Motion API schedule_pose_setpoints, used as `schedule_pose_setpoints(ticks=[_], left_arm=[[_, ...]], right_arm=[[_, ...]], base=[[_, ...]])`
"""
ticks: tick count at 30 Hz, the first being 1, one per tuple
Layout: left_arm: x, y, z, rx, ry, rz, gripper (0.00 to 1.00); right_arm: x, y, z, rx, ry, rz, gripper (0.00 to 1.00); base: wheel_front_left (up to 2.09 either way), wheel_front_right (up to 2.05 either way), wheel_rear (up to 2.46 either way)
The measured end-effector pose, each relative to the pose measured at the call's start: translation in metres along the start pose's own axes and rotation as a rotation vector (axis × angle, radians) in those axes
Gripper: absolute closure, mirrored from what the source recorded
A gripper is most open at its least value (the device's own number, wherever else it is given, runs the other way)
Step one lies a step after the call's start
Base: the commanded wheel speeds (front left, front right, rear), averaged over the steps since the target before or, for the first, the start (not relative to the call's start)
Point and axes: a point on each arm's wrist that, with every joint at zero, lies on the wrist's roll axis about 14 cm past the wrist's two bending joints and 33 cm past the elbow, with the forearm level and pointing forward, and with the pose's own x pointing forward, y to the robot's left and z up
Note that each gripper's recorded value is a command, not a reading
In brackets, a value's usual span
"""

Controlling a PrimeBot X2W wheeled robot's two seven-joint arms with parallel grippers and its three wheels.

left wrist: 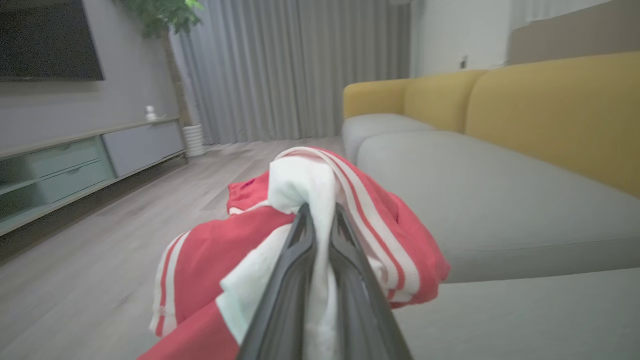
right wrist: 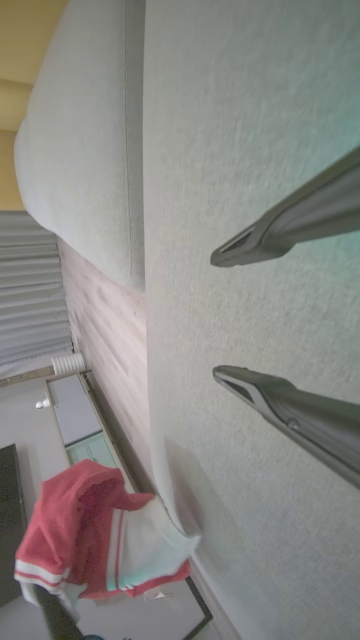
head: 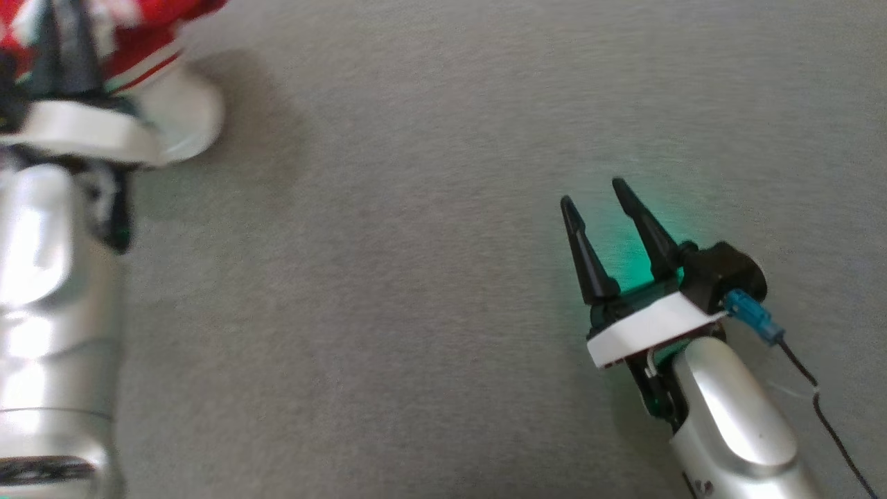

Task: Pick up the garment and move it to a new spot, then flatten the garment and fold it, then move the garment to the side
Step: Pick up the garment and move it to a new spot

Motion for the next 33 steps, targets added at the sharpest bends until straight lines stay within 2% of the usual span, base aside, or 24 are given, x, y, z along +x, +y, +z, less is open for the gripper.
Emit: schedule_pose_setpoints(ticks=[6,10,12,16,17,18,19,22,24,25,29,33], left_arm=[[0.011,-0.138,0.052,-0.126,-0.149,-0.304,1.00],[-0.006,-0.218,0.054,-0.222,-0.135,-0.477,1.00],[-0.019,-0.244,0.039,-0.239,-0.093,-0.536,1.00],[-0.045,-0.269,-0.008,-0.310,0.040,-0.568,1.00],[-0.053,-0.273,-0.022,-0.310,0.078,-0.574,1.00],[-0.061,-0.275,-0.035,-0.307,0.114,-0.574,0.55],[-0.069,-0.276,-0.047,-0.311,0.146,-0.576,0.00],[-0.081,-0.264,-0.072,-0.316,0.214,-0.515,0.00],[-0.078,-0.247,-0.074,-0.322,0.211,-0.439,0.00],[-0.078,-0.247,-0.074,-0.322,0.211,-0.439,0.00],[-0.071,-0.207,-0.059,-0.311,0.134,-0.307,0.00],[-0.099,-0.167,-0.082,-0.265,0.176,-0.202,0.00]], right_arm=[[-0.038,-0.031,0.009,0.002,-0.010,-0.127,0.00],[-0.064,-0.050,0.017,0.008,-0.029,-0.211,0.00],[-0.076,-0.058,0.021,0.012,-0.040,-0.250,0.00],[-0.094,-0.069,0.022,0.016,-0.047,-0.305,0.00],[-0.097,-0.071,0.024,0.017,-0.050,-0.314,0.00],[-0.099,-0.072,0.024,0.020,-0.053,-0.320,0.00],[-0.099,-0.072,0.024,0.020,-0.053,-0.322,0.00],[-0.096,-0.071,0.024,0.022,-0.053,-0.313,0.00],[-0.093,-0.068,0.025,0.024,-0.055,-0.304,0.00],[-0.093,-0.068,0.025,0.024,-0.055,-0.304,0.00],[-0.088,-0.072,0.029,0.030,-0.069,-0.310,0.00],[-0.083,-0.074,0.030,0.036,-0.074,-0.314,0.00]], base=[[0.00,0.00,0.00],[0.00,0.00,0.00],[0.00,0.00,0.00],[0.00,0.00,0.00],[0.00,0.00,0.00],[0.00,0.00,0.00],[0.00,0.00,0.00],[0.00,0.00,0.00],[0.00,0.00,0.00],[0.00,0.00,0.00],[0.00,0.00,0.00],[0.00,0.00,0.00]])
